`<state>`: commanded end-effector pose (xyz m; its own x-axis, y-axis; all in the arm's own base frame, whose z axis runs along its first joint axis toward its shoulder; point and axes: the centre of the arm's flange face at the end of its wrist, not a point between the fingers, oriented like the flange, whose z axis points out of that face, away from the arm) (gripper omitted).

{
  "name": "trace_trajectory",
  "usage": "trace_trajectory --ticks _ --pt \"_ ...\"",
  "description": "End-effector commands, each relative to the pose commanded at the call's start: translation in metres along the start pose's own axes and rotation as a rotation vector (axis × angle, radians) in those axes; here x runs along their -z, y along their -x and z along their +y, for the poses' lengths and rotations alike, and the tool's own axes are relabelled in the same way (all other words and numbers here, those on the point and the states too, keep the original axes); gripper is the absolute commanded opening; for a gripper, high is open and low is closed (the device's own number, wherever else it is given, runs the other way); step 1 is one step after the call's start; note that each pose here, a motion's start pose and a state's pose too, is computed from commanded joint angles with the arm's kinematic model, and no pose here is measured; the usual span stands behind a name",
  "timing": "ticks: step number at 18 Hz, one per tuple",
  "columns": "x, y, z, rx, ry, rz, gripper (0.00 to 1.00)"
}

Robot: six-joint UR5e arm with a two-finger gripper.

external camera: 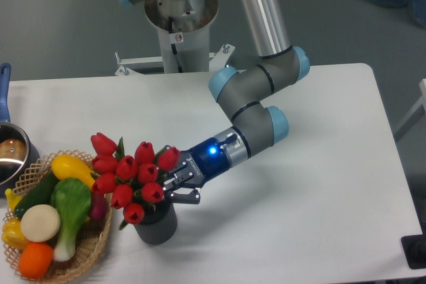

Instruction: Insert the flowers into the vase

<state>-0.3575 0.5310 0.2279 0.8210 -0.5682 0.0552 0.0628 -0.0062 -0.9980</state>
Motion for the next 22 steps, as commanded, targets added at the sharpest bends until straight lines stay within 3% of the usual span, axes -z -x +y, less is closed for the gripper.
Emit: trace_trajectory --ticks 1,10,14,19,22 --pt "0.0 0.0 0.0 0.0 0.0 0.0 0.33" --pt "0.002 0.001 -0.001 -0.005 0.0 -0.003 0.43" --pt "0.003 0.001 -0.002 -0.006 0.0 -0.004 0.64" --pt "0.012 0.003 -0.013 -0.024 -0.001 -0.021 1.0" --pt "0.025 0.004 -0.022 -0.037 0.001 -0.042 1.0"
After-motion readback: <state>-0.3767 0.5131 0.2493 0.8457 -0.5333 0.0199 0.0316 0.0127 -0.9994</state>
